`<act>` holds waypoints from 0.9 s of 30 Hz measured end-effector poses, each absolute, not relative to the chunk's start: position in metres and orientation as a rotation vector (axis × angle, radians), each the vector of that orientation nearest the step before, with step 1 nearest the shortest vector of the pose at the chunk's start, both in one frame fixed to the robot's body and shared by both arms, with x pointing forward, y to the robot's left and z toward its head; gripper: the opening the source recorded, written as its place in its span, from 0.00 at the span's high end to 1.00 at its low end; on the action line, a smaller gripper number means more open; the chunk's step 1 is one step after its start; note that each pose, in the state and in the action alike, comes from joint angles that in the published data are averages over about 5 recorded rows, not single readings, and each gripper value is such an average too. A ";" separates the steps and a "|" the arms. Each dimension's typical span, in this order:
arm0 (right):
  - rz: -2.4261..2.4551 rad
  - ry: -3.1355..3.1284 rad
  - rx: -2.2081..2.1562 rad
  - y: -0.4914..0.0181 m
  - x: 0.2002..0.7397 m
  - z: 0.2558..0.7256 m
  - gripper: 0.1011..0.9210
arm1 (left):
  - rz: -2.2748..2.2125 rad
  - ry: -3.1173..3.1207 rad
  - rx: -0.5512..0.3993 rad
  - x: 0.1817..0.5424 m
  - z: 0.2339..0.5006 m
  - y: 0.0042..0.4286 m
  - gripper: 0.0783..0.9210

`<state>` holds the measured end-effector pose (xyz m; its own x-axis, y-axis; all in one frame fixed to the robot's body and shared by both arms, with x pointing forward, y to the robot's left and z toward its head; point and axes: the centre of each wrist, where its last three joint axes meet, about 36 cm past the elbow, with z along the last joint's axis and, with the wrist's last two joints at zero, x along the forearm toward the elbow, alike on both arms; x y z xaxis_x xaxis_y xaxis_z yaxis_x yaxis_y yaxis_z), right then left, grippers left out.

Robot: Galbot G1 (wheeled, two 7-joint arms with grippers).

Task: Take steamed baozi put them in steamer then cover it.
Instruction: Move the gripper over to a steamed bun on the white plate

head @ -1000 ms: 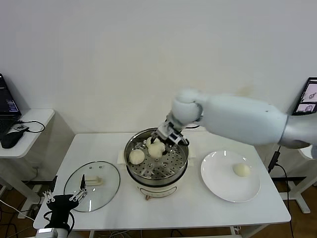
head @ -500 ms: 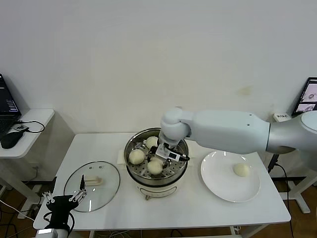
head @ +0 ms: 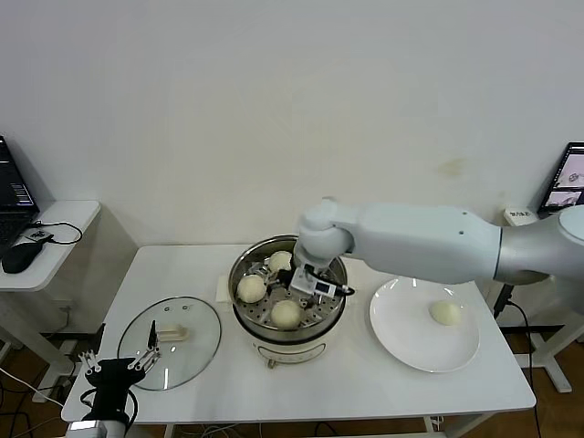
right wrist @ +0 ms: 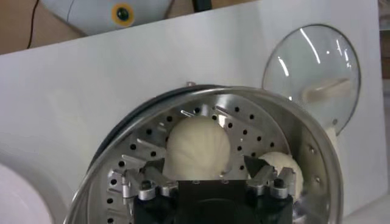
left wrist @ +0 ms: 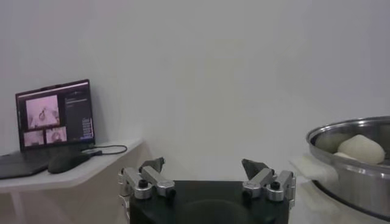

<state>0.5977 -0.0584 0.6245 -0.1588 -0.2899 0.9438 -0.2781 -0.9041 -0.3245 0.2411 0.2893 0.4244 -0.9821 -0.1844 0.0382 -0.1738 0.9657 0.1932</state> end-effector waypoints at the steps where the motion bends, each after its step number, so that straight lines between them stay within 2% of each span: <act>1: -2.292 0.714 -2.021 -0.063 0.601 0.631 0.12 | -0.297 -3.060 0.278 0.241 0.425 0.290 0.12; 7: -2.339 0.964 -1.975 -0.100 0.616 0.668 0.12 | -0.306 -3.068 0.264 0.244 0.427 0.290 0.12; 14: -2.387 1.402 -1.958 -0.166 0.616 0.685 0.12 | -0.312 -3.072 0.230 0.247 0.427 0.289 0.12; 20: -2.413 1.760 -1.942 -0.237 0.612 0.671 0.12 | -0.325 -3.068 0.203 0.248 0.425 0.288 0.12; 27: -2.446 2.071 -1.929 -0.319 0.607 0.630 0.12 | -0.350 -3.060 0.173 0.248 0.425 0.289 0.12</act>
<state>0.6072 -0.3190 0.6303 -0.3402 -0.1525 0.9279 -0.8902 -0.2659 -0.3700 0.2484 0.2888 0.4245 -0.9921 -0.1174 0.0436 -0.1046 0.9681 0.2278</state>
